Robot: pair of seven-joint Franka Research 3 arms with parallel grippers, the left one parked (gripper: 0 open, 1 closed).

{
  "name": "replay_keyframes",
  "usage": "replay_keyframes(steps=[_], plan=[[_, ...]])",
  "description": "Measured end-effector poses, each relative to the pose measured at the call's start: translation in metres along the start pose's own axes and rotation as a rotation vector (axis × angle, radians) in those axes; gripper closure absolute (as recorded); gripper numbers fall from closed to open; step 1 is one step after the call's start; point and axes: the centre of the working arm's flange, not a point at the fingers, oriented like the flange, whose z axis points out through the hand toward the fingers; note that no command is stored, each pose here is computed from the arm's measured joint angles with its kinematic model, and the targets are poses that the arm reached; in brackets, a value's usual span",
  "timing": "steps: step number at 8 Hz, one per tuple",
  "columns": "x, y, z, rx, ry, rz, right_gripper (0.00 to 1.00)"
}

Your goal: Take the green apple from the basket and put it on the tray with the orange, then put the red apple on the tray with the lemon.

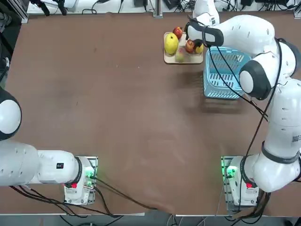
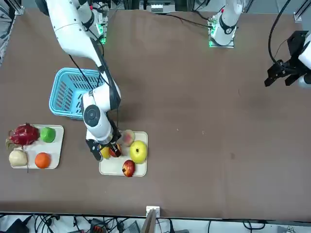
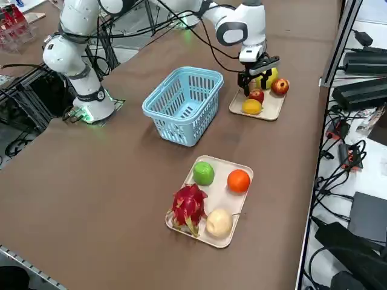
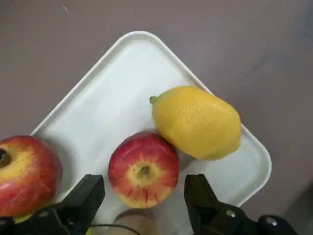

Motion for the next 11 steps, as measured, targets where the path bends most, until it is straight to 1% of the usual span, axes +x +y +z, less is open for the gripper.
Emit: replay_keyframes(steps=[2, 3, 5, 8, 9, 11], plan=[[0.002, -0.003, -0.007, 0.01, 0.006, -0.001, 0.0], [0.003, -0.003, -0.012, 0.002, 0.008, -0.004, 0.0], [0.006, -0.005, -0.032, -0.008, 0.014, -0.044, 0.0], [0.023, 0.004, -0.099, -0.04, 0.01, -0.178, 0.0], [0.034, 0.011, -0.12, -0.05, 0.007, -0.228, 0.0], [0.065, 0.037, -0.159, -0.086, -0.014, -0.345, 0.0]])
